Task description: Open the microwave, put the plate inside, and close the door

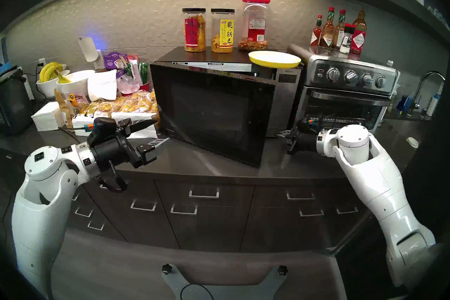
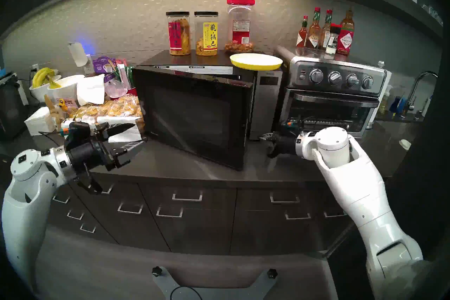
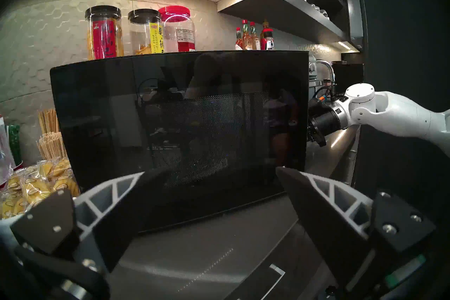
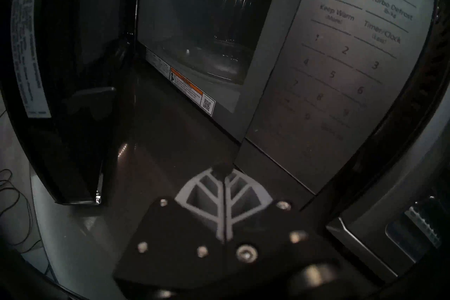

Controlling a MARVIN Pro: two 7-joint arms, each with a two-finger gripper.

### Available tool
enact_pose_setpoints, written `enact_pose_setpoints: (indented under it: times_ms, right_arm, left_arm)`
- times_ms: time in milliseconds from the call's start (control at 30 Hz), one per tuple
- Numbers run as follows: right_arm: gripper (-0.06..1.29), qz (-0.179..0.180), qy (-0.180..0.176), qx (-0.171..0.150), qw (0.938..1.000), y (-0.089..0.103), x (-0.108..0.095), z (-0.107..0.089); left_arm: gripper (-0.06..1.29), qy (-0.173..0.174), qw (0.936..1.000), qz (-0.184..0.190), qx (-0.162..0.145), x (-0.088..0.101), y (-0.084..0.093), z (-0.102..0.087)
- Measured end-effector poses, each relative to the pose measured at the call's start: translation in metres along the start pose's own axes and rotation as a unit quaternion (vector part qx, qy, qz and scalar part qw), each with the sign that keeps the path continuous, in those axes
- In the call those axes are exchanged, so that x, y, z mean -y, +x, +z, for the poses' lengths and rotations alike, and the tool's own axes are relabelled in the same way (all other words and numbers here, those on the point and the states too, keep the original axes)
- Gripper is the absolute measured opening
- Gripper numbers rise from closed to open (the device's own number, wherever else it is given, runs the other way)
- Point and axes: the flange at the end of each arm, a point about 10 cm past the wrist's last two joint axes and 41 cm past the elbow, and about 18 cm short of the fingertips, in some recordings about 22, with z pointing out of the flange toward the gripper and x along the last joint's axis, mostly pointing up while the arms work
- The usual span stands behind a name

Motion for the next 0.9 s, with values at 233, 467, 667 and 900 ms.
enact_pose_setpoints:
  times_ms: [233, 467, 667, 900]
  right_arm:
    - [-0.03, 0.006, 0.003, -0.004, 1.0, 0.005, 0.001, -0.002]
    - [-0.03, 0.016, 0.001, -0.012, 0.9998, 0.009, 0.002, 0.0]
    - [-0.03, 0.02, 0.001, -0.02, 0.9996, 0.016, 0.001, 0.003]
    - [-0.03, 0.026, 0.006, -0.031, 0.9992, 0.026, 0.001, 0.005]
  left_arm:
    - [1.22, 0.0, 1.0, 0.0, 0.0, 0.0, 0.0, 0.0]
    - [1.22, 0.0, 1.0, 0.0, 0.0, 0.0, 0.0, 0.0]
    - [1.22, 0.0, 1.0, 0.0, 0.0, 0.0, 0.0, 0.0]
    - [1.22, 0.0, 1.0, 0.0, 0.0, 0.0, 0.0, 0.0]
